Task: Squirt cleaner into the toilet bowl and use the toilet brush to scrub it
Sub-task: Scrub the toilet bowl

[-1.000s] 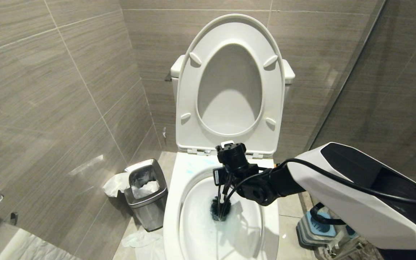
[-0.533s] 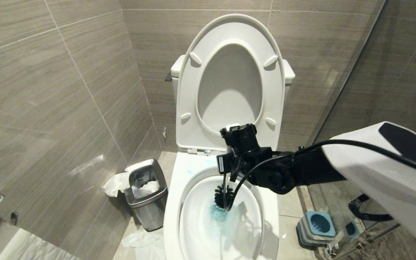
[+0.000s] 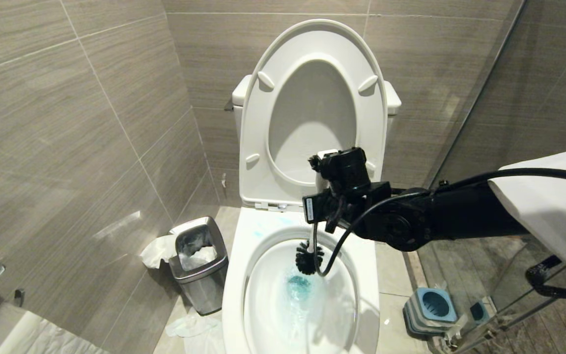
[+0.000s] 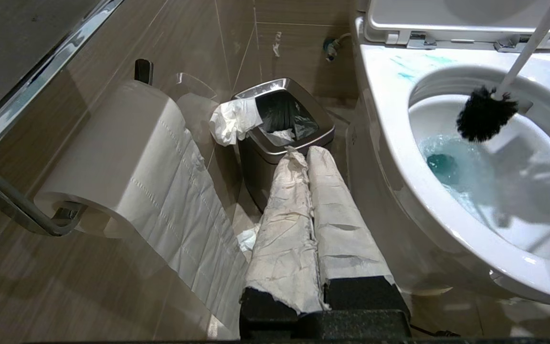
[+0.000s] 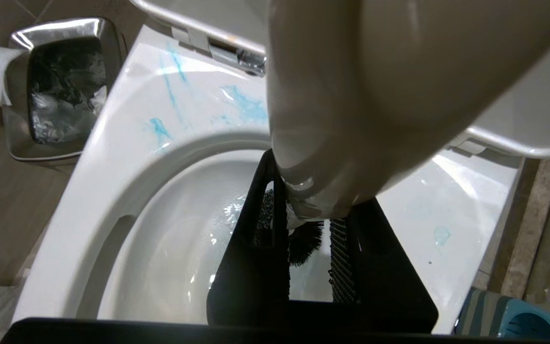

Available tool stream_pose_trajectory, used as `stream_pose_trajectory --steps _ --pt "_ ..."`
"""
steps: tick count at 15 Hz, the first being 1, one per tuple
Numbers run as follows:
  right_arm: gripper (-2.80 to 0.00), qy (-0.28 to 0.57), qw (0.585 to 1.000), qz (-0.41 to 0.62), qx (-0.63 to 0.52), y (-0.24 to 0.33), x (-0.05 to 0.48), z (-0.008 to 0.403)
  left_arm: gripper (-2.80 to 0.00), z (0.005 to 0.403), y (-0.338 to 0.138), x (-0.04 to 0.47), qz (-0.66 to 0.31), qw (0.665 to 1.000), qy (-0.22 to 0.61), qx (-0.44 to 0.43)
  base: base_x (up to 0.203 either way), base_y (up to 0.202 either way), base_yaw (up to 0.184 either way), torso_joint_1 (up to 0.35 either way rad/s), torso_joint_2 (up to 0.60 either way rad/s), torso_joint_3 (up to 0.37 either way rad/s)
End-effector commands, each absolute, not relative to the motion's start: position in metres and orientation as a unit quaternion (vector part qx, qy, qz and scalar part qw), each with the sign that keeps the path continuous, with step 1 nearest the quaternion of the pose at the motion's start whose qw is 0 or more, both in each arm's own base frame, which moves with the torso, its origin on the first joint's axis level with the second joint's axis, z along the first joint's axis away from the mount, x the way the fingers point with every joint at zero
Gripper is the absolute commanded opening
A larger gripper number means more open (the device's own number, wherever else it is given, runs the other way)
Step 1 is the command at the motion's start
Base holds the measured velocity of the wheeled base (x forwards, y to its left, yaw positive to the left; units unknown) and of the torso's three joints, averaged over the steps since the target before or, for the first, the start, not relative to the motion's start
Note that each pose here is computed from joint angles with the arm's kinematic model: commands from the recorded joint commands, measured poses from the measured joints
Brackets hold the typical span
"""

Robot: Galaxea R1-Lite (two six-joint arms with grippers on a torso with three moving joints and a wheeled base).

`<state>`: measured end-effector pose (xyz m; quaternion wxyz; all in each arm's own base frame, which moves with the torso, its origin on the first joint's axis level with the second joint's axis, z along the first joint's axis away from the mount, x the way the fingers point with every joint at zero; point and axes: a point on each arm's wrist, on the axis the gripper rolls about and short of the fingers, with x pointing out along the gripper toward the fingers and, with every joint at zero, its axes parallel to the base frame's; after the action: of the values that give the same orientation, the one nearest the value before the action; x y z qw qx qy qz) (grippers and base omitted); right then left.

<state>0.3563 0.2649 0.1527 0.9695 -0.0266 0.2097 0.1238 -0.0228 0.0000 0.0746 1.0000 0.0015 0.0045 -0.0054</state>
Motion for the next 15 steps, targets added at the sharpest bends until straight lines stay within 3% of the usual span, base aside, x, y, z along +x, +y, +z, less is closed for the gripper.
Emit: stream_pose_trajectory --steps 1,5,8,10,15 --pt "-2.8 0.237 0.963 0.119 -0.042 0.274 0.368 0.116 -2.8 0.074 0.0 -0.022 -0.005 1.0 0.007 0.002 0.0 0.0 0.0 0.0 0.0 0.0" --pt "-2.8 0.257 0.958 0.113 -0.056 0.289 0.387 0.054 -2.8 0.074 0.0 -0.023 -0.005 1.0 0.006 0.002 0.0 0.0 0.0 0.0 0.0 0.0" --pt "-2.8 0.258 0.958 0.113 -0.057 0.291 0.39 0.041 -2.8 0.074 0.0 -0.023 -0.005 1.0 0.006 0.002 0.0 0.0 0.0 0.0 0.0 0.0" --pt "-2.8 0.25 0.96 0.115 -0.053 0.29 0.386 0.056 -2.8 0.074 0.0 -0.023 -0.005 1.0 0.006 0.002 0.0 0.0 0.0 0.0 0.0 0.0" --pt "-2.8 0.203 0.969 0.135 -0.032 0.264 0.343 0.143 -2.8 0.074 0.0 -0.022 -0.005 1.0 0.007 0.002 0.0 0.0 0.0 0.0 0.0 0.0"
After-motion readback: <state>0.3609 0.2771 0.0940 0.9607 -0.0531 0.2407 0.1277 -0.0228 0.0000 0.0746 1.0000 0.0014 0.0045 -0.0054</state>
